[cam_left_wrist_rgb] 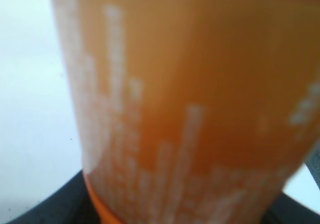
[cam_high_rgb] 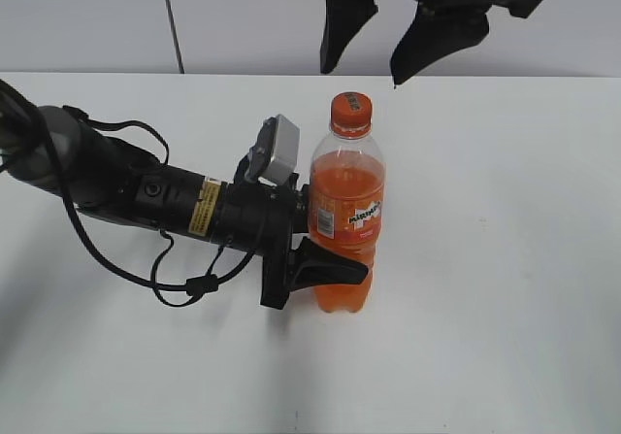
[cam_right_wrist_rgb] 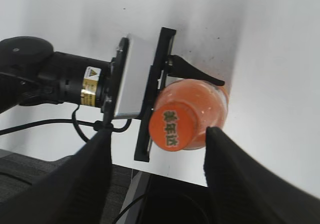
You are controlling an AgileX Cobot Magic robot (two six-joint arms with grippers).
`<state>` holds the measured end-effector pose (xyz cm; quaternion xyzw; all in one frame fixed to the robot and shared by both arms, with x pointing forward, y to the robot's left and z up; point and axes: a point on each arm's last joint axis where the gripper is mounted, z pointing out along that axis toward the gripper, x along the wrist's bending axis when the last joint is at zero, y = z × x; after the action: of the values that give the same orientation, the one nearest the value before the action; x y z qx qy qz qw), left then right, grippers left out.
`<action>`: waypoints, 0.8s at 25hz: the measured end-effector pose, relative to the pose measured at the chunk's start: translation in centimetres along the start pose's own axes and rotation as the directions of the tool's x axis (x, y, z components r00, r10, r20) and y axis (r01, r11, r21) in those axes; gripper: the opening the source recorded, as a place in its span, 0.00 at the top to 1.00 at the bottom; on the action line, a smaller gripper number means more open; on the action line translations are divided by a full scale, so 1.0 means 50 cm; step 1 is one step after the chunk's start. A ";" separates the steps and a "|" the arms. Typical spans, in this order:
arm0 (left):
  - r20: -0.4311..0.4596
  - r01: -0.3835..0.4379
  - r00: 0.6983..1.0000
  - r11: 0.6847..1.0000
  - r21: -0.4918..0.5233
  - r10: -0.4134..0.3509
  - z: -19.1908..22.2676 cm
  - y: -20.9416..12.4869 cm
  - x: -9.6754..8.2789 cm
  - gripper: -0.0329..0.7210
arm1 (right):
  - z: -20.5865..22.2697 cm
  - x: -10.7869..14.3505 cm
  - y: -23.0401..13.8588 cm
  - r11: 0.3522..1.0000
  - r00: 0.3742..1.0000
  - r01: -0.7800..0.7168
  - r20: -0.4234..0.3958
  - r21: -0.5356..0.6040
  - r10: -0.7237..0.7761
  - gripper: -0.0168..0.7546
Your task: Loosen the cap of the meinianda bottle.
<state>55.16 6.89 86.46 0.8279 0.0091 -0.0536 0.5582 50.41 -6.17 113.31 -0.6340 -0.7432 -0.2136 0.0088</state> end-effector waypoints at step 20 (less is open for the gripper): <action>0.001 0.001 1.000 1.000 0.000 -0.001 0.000 0.000 0.000 0.43 | 0.060 0.001 0.004 0.998 0.997 -0.051 0.067 0.044 0.048 0.41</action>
<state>55.15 6.87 86.46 0.8279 0.0092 -0.0541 0.5582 51.36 -5.13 110.68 -0.6586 -0.7318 -0.1752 0.0042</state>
